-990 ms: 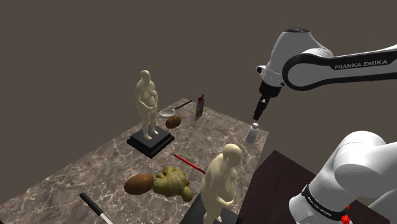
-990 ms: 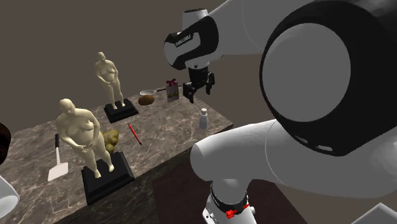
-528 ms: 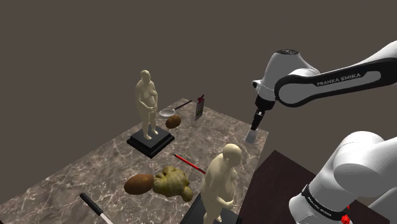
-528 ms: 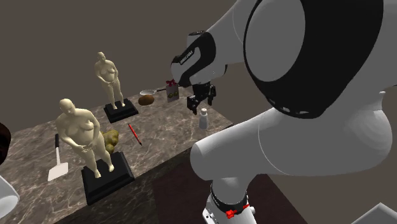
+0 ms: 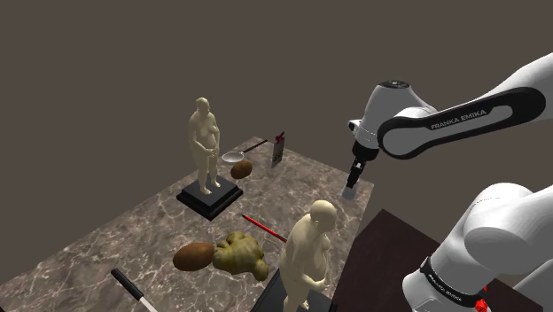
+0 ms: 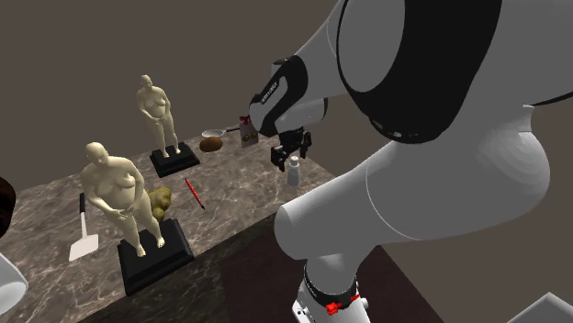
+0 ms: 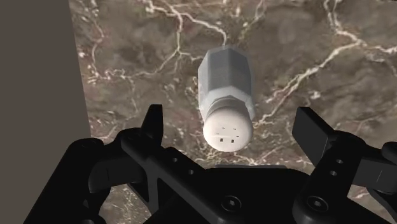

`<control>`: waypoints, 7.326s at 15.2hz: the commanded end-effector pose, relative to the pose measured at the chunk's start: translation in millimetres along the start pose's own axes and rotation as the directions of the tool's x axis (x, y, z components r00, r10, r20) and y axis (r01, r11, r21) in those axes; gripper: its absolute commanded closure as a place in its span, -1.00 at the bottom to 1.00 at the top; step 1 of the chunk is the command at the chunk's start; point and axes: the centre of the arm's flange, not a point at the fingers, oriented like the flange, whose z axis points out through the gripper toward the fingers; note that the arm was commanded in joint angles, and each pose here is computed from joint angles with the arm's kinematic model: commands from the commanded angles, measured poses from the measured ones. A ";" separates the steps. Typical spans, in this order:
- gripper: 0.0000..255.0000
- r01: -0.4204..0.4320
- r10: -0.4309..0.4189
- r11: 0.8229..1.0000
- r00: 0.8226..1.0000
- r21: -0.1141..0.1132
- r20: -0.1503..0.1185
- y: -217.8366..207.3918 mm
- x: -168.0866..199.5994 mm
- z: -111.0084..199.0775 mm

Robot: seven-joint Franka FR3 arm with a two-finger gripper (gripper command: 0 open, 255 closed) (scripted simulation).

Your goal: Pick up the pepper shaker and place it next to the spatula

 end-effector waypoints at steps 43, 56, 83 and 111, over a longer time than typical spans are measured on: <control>1.00 0.000 0.000 1.000 1.000 0.000 0.000 17.6 6.9 -151.5; 1.00 0.000 0.000 1.000 1.000 0.000 0.000 -52.5 63.8 -170.2; 1.00 0.000 0.000 1.000 1.000 0.000 0.000 -335.1 278.4 -137.9; 1.00 0.000 0.000 1.000 1.000 0.000 0.000 -480.7 379.4 -50.4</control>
